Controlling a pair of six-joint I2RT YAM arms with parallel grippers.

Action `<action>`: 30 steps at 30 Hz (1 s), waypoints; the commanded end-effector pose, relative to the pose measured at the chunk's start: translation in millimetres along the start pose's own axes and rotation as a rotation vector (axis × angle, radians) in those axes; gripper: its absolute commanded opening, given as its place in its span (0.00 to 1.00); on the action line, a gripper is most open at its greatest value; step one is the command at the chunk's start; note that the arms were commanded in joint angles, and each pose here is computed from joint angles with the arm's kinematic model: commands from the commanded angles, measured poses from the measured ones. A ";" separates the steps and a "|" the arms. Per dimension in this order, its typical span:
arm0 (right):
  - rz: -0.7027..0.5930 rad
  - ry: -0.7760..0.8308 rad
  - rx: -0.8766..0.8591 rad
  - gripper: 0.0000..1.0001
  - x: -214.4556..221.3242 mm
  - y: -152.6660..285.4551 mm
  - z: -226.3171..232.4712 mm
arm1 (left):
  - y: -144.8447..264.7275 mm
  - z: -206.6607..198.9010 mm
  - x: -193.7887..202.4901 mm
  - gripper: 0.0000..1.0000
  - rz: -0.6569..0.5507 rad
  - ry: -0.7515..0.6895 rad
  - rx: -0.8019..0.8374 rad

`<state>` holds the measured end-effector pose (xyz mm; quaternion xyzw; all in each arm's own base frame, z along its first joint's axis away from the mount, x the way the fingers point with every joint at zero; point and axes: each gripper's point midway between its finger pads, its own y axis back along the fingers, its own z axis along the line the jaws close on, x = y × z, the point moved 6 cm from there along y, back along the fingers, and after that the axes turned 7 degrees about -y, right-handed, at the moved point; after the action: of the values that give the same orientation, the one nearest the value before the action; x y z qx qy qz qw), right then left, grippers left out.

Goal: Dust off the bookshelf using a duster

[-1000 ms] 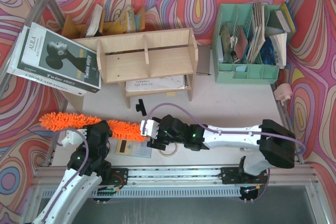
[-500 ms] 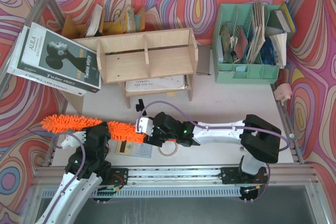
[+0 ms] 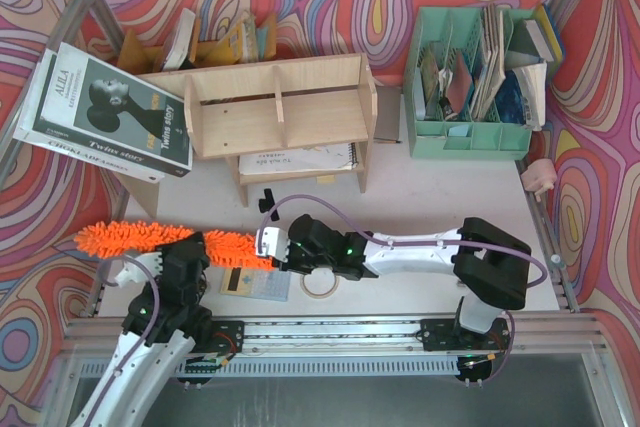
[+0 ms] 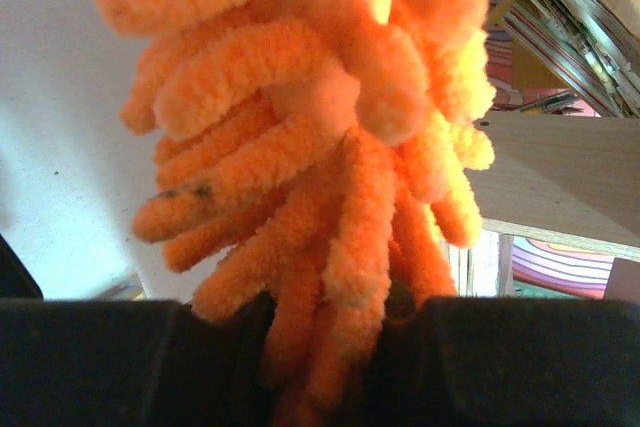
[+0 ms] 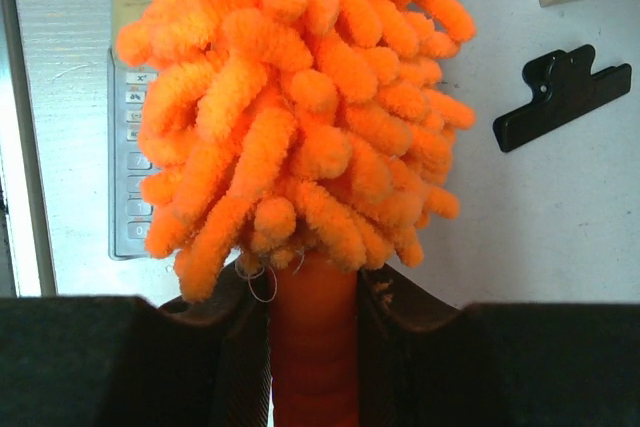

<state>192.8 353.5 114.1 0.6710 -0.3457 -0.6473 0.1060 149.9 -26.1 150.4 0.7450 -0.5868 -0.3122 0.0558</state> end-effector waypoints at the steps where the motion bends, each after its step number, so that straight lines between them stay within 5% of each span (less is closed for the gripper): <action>1: -0.028 0.004 0.048 0.23 -11.8 1.4 -9.3 | 8.4 -4.1 -7.6 0.00 -0.001 0.039 0.011; 6: -0.038 0.015 0.038 0.14 -19.8 7.9 -9.5 | 10.2 4.3 -12.3 0.07 -0.023 0.033 -0.010; 10: -0.047 0.018 0.042 0.10 -24.6 14.1 -10.6 | 13.5 7.9 -19.3 0.35 -0.053 0.029 -0.025; 19: -0.054 -0.004 0.083 0.00 -26.4 28.4 -14.2 | 29.7 2.5 -42.7 0.74 -0.120 -0.038 -0.032; 22: -0.051 -0.020 0.096 0.00 -22.3 35.2 -13.8 | 42.9 -6.4 -58.8 0.95 -0.155 -0.077 -0.013; 30: -0.039 -0.098 0.124 0.00 -9.9 52.5 -10.8 | 79.1 -22.6 -111.2 0.98 -0.317 -0.239 -0.002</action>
<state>187.5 323.2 139.4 0.6620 -0.3768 -0.6433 0.0772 98.3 22.8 237.5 0.7893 -0.5201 -0.3260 -0.0161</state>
